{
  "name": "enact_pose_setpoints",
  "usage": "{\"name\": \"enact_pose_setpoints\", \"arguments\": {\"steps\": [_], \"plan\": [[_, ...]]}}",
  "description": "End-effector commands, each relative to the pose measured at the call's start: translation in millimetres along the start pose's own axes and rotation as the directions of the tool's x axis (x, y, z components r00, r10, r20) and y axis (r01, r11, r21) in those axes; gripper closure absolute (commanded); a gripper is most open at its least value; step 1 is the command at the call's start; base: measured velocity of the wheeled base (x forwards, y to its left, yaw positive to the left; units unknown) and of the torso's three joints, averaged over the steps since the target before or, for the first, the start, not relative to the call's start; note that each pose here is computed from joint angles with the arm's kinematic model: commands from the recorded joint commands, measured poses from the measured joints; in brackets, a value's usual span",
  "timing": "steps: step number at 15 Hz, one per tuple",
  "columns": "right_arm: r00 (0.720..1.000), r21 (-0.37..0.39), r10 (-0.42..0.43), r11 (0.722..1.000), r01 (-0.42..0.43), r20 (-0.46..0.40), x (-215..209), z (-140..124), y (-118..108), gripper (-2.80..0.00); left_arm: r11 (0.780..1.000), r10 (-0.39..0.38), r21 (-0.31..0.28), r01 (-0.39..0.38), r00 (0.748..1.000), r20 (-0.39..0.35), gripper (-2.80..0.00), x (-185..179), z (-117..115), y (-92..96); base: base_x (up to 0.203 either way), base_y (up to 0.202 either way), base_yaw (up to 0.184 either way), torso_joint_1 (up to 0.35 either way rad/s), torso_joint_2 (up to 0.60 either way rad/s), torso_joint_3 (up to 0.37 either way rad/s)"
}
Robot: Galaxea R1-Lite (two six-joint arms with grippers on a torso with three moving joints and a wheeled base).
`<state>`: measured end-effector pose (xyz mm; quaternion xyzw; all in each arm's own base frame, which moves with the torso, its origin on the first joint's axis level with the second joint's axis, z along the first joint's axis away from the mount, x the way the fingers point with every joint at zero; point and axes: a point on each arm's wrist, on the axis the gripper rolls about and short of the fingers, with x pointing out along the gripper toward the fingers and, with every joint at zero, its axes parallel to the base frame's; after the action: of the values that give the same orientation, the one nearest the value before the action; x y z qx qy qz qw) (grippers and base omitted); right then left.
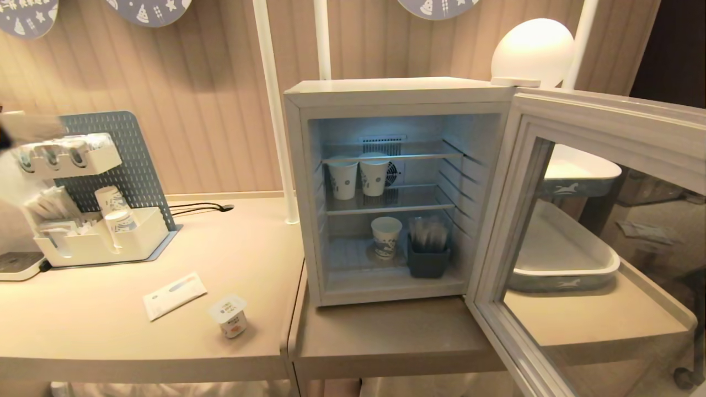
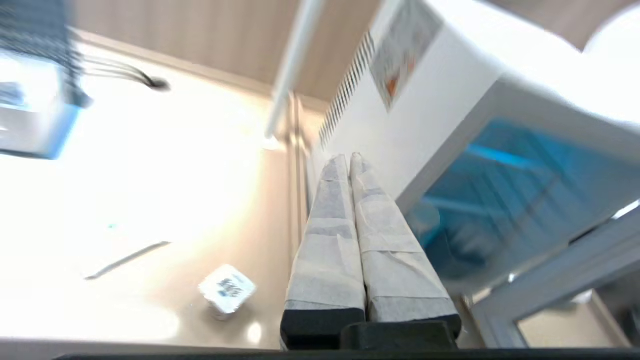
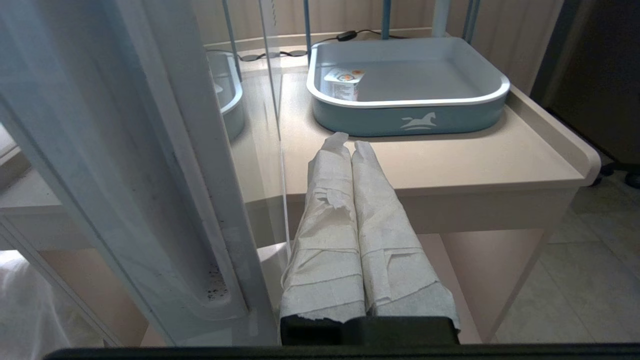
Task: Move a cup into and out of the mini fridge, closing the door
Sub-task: Put the yoghurt in the freezer
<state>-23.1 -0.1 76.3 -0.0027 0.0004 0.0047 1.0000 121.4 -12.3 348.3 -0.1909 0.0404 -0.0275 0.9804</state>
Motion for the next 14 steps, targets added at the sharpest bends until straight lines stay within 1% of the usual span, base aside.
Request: {"name": "enact_pose_setpoints", "arguments": {"steps": [1,2,3,4,6,7,8,9,10,11,12,13,14], "plan": [[1.000,-0.001,0.000,1.000,0.000,-0.001,0.1,0.0,0.0,0.00,1.000,-0.021,-0.008,0.023,0.980,0.198,0.00,-99.3,7.3,2.5,0.000,0.000,0.000,0.000,0.00,0.000],[1.000,-0.001,0.001,1.000,-0.001,-0.001,0.1,0.0,0.0,0.00,1.000,-0.018,-0.008,0.021,0.972,0.234,0.00,-135.3,-1.3,5.5,0.000,0.000,0.000,0.000,0.00,0.000],[1.000,-0.001,0.001,1.000,-0.001,-0.001,0.1,0.0,0.0,0.00,1.000,-0.015,-0.001,0.016,0.966,0.260,0.00,-169.2,-15.5,10.1,0.000,0.000,0.000,0.000,0.00,0.000],[1.000,-0.001,0.000,1.000,0.000,0.001,0.1,0.2,0.0,0.00,1.000,-0.012,0.015,0.008,0.961,0.275,0.00,-195.2,-32.3,15.6,0.000,0.000,0.000,0.000,0.00,0.000],[1.000,-0.001,0.000,1.000,0.000,0.001,0.1,0.2,0.0,0.00,0.997,0.006,0.067,-0.026,0.959,0.283,0.00,-227.7,-68.7,26.9,0.000,0.000,0.000,0.000,0.00,0.000],[1.000,-0.001,0.001,1.000,-0.001,0.001,0.1,0.2,0.0,0.00,0.994,0.039,0.091,-0.066,0.963,0.267,0.00,-235.6,-87.8,31.8,0.000,0.000,0.000,0.000,0.00,0.000],[1.000,-0.001,0.000,1.000,0.000,0.001,0.1,0.2,0.0,0.00,0.989,0.074,0.108,-0.102,0.970,0.232,0.00,-239.5,-103.4,36.6,0.000,0.000,0.000,0.000,0.00,0.000],[1.000,-0.001,0.001,1.000,-0.001,0.001,0.1,0.2,0.0,0.00,0.987,0.081,0.121,-0.109,0.973,0.216,0.00,-242.7,-116.5,41.6,0.000,0.000,0.000,0.000,0.00,0.000],[1.000,-0.001,0.000,1.000,0.000,0.000,0.1,0.0,0.0,0.00,0.982,0.075,0.159,-0.106,0.979,0.189,0.00,-240.0,-132.7,48.5,0.000,0.000,0.000,0.000,0.00,0.000],[1.000,-0.001,0.000,1.000,0.000,-0.001,0.1,0.0,0.0,0.00,0.966,0.067,0.239,-0.102,0.986,0.151,0.00,-231.0,-154.1,57.7,0.000,0.000,0.000,0.000,0.00,0.000],[1.000,-0.001,0.001,1.000,-0.001,-0.001,0.1,0.0,0.0,0.00,0.953,0.077,0.285,-0.106,0.991,0.111,0.00,-215.1,-170.6,65.7,0.000,0.000,0.000,0.000,0.00,0.000],[1.000,-0.001,0.001,1.000,-0.001,-0.001,0.1,0.0,0.0,0.00,0.946,0.088,0.305,-0.112,0.992,0.091,0.00,-194.5,-185.7,73.6,0.000,0.000,0.000,0.000,0.00,0.000],[1.000,-0.001,0.001,1.000,-0.001,-0.001,0.1,0.0,0.0,0.00,0.938,0.093,0.326,-0.118,0.992,0.090,0.00,-172.6,-202.1,82.2,0.000,0.000,0.000,0.000,0.00,0.000]]}}
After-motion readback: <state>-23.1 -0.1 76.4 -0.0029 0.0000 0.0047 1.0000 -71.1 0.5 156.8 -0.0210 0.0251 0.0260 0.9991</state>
